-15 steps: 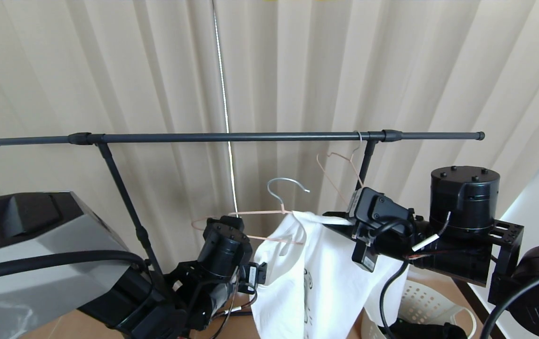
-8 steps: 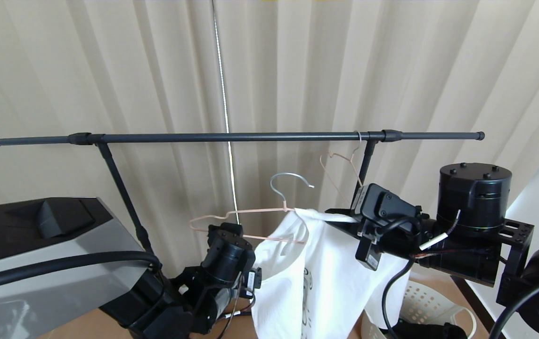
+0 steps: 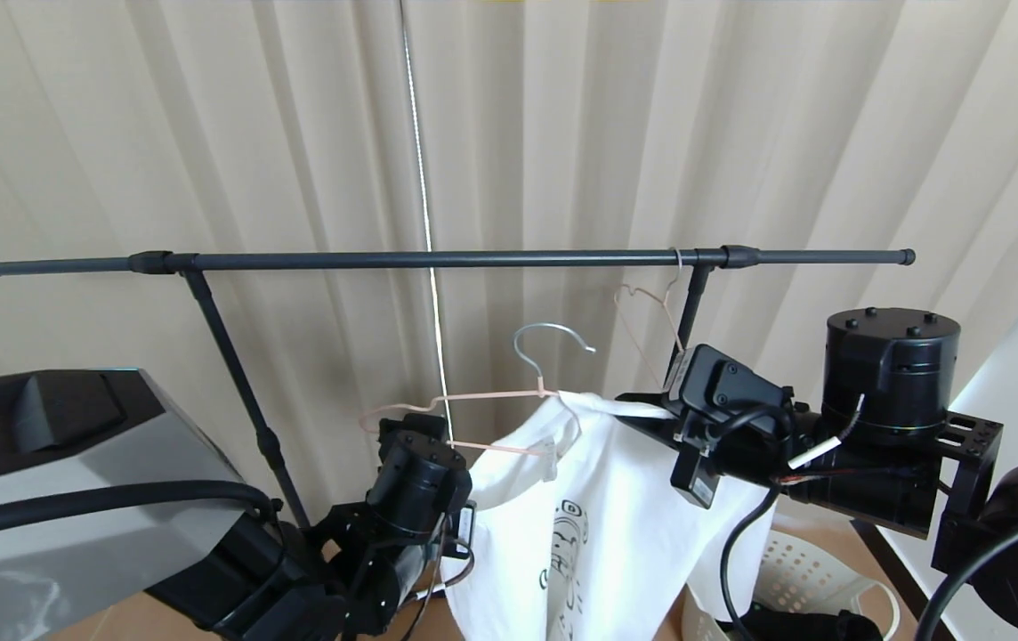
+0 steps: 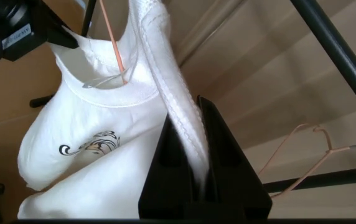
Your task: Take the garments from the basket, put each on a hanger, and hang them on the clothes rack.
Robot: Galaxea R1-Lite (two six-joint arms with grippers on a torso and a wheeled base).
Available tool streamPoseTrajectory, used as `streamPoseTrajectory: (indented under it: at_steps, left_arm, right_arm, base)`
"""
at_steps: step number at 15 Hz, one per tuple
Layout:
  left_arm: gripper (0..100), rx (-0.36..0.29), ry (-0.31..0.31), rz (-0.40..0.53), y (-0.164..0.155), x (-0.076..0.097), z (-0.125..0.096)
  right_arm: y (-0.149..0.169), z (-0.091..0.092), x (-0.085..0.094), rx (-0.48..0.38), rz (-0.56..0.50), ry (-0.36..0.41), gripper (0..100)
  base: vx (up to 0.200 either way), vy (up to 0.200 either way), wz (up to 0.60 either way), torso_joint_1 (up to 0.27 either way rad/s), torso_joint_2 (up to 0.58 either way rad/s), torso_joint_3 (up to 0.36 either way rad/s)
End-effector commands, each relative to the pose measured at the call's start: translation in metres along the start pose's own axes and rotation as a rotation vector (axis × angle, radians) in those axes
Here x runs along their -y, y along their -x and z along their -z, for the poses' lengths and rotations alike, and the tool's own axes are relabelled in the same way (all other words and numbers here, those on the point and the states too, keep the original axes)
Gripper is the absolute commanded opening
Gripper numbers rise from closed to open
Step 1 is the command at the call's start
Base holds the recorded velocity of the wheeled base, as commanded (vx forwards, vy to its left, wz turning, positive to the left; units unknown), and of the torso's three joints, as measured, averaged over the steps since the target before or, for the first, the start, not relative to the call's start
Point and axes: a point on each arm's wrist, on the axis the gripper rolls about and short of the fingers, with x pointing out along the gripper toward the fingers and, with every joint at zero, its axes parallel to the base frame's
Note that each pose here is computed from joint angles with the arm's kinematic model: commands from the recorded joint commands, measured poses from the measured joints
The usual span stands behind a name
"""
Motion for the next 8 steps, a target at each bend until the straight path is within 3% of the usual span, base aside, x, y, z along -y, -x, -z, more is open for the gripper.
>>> streamPoseTrajectory:
  at_steps: [1, 8]
  left_arm:
    - [0, 0.03, 0.024, -0.004, 0.008, -0.007, -0.009]
    - [0, 0.032, 0.083, -0.087, -0.002, -0.038, -0.018]
  right_arm:
    - [-0.006, 0.007, 0.0, -0.023, -0.005, -0.007, 0]
    - [-0.008, 0.014, 0.007, -0.046, 0.013, -0.019, 0]
  base:
    - [0.0, 0.0, 0.0, 0.0, 0.0, 0.0]
    - [0.0, 0.0, 0.0, 0.0, 0.0, 0.0]
